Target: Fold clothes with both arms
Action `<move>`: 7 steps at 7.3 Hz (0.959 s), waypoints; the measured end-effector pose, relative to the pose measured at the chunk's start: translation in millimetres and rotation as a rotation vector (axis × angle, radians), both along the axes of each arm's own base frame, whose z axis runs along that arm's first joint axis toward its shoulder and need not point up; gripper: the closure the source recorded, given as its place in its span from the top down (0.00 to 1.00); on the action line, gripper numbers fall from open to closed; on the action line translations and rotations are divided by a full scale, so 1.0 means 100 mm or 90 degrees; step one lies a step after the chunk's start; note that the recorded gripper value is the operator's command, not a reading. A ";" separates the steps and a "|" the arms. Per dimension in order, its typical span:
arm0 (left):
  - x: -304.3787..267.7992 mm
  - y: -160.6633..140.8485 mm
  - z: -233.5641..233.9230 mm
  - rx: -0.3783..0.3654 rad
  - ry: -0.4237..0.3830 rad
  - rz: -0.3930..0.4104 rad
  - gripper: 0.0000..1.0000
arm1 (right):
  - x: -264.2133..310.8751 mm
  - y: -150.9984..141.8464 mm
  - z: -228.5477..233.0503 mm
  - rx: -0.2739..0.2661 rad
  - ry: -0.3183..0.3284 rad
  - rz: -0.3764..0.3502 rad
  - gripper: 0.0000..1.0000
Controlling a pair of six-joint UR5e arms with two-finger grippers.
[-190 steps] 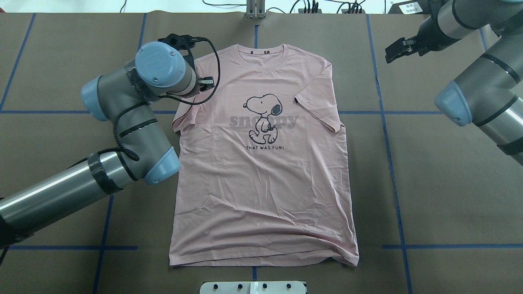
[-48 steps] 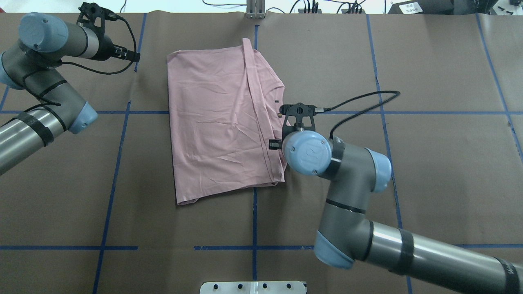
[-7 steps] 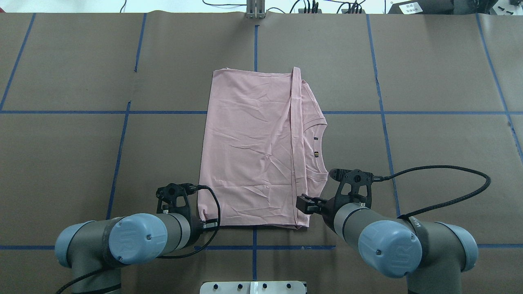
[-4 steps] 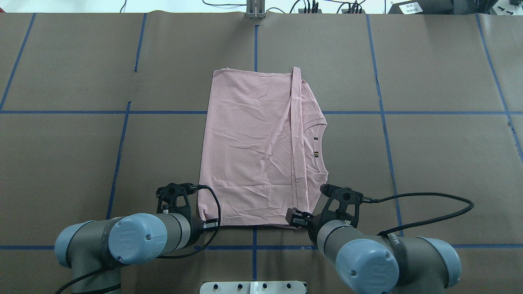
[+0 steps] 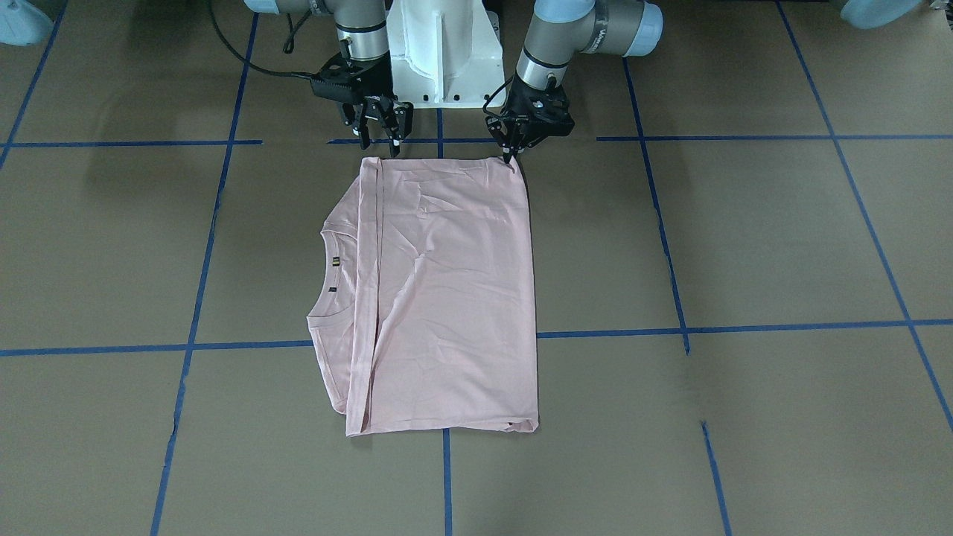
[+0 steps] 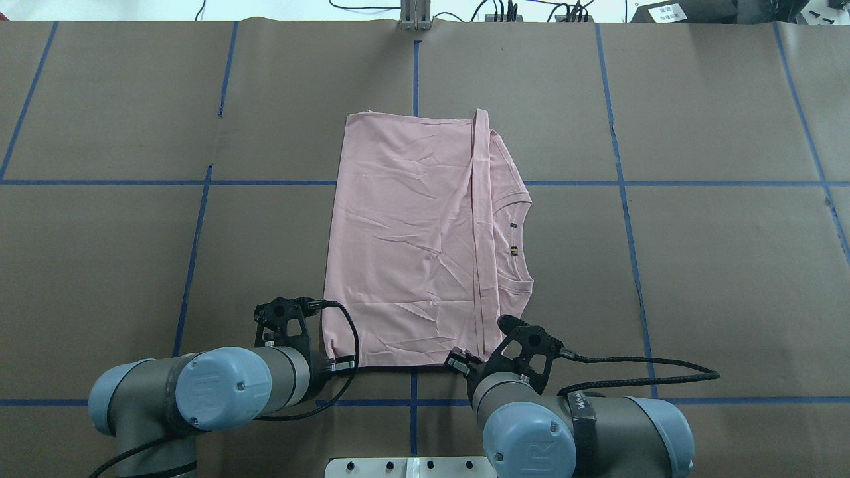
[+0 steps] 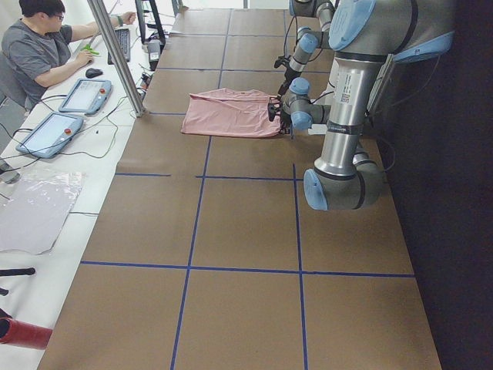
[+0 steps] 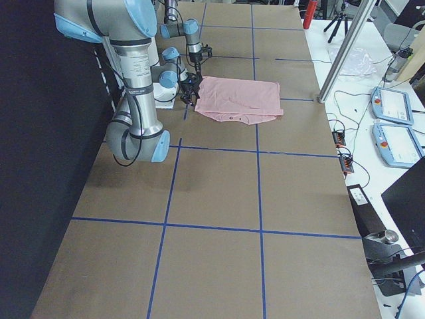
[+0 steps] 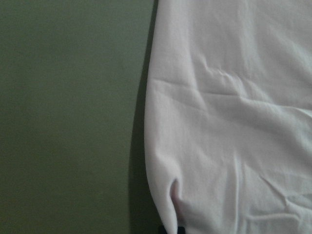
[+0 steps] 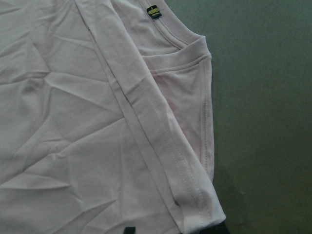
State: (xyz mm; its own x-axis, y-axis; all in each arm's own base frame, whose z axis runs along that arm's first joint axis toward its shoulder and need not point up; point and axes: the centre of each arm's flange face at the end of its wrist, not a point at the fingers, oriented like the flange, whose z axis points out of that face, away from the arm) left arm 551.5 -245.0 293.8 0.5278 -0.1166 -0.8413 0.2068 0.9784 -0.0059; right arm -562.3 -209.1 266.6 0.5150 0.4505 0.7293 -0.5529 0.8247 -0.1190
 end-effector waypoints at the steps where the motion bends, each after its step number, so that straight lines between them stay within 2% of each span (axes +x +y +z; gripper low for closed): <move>1: 0.00 0.00 0.00 0.000 0.000 0.000 0.00 | -0.05 -0.03 0.08 -0.005 0.012 0.005 0.63; 4: 0.00 0.00 0.00 0.000 0.001 0.000 0.00 | -0.16 -0.06 0.20 -0.018 0.038 -0.002 0.63; 7: 0.00 0.01 0.00 -0.001 0.000 0.001 0.00 | -0.18 -0.06 0.22 -0.021 0.045 -0.005 0.58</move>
